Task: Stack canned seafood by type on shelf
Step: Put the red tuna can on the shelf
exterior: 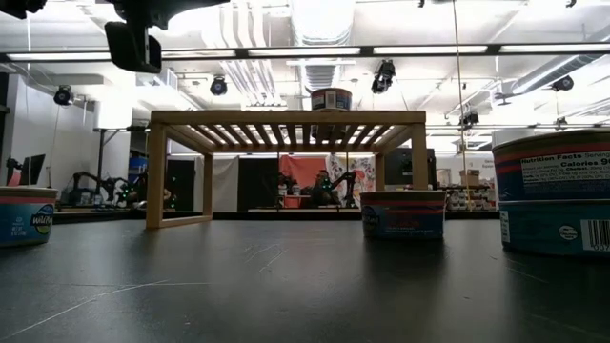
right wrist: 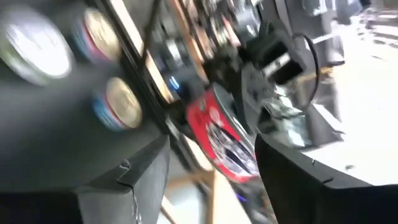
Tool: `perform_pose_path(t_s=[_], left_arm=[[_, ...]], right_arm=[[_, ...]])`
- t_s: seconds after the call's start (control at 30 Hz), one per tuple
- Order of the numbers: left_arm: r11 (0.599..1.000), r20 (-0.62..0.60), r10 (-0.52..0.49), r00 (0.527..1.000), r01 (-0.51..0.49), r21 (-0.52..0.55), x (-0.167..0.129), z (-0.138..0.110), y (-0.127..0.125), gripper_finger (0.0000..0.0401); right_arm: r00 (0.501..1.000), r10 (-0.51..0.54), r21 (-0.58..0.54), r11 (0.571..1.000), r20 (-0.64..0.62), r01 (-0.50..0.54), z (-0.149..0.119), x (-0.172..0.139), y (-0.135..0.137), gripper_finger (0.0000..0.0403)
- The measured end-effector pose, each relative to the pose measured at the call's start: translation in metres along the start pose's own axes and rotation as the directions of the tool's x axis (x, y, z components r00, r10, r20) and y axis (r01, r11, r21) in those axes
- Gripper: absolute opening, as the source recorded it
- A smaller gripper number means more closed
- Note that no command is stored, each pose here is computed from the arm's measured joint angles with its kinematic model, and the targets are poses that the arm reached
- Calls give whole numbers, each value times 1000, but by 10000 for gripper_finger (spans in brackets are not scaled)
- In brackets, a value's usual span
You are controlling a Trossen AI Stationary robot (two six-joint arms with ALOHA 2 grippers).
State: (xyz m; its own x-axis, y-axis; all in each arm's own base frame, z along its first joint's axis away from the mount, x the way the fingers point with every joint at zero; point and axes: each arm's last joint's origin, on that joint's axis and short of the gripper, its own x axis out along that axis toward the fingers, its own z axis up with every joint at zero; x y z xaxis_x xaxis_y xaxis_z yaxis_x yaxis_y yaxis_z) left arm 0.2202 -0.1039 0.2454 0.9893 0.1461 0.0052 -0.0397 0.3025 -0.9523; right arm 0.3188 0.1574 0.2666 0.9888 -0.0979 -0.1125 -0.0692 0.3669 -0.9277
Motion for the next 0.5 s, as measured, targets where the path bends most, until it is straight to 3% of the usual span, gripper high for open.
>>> perform_pose_path(t_s=[0.2,0.5], left_arm=[[1000,-21,4,1000,-4,5,0,-1,1,118],[1000,-45,2,999,-2,9,0,-2,1,118]], right_arm=[[984,-77,-174,984,-162,48,13,30,5,245],[933,-136,-405,914,-334,-11,19,58,20,272]])
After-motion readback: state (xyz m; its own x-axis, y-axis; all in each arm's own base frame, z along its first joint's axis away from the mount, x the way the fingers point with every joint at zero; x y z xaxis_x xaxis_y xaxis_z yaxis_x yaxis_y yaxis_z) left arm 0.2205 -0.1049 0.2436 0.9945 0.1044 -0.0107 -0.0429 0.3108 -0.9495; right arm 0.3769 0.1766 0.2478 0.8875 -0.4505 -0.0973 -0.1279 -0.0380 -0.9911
